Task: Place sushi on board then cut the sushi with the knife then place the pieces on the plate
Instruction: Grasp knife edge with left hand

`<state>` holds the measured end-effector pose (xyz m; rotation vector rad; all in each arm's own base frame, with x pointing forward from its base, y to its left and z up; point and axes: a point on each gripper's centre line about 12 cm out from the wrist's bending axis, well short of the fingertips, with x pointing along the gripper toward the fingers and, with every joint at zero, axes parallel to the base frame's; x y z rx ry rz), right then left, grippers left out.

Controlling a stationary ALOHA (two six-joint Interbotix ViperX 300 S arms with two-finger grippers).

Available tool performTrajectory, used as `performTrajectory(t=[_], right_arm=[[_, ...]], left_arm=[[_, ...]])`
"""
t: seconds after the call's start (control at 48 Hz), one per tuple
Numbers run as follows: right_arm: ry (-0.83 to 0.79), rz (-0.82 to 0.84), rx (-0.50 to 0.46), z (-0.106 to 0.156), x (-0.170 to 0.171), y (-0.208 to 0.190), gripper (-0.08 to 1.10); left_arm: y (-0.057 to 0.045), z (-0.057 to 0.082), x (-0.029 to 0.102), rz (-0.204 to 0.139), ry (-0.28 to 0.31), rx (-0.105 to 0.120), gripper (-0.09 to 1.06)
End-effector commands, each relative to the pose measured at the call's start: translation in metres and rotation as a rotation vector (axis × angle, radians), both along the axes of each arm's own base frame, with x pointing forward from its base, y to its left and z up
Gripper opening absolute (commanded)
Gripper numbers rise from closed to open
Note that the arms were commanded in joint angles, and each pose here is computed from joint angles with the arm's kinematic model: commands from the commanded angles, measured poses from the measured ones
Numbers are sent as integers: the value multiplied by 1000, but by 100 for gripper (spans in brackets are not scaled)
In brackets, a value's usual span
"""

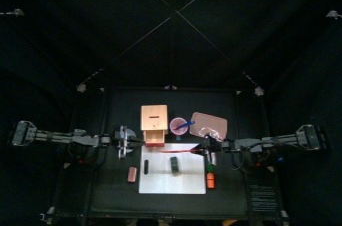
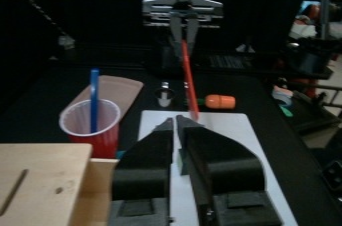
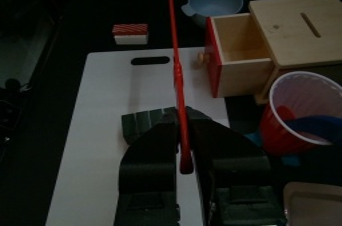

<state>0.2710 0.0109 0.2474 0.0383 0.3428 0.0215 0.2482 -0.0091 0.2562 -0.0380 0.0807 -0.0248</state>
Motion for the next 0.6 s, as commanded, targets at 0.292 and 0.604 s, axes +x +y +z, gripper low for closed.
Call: performTrajectory(t=[0.292,0.604], right_arm=[[-41,5,-1,6,3,3,41],[-33,14,-2,4,3,5,41]], left_arm=[[-29,-9,43,-87,27,-1,87],[-26,-35,79,-64,123,9,88]])
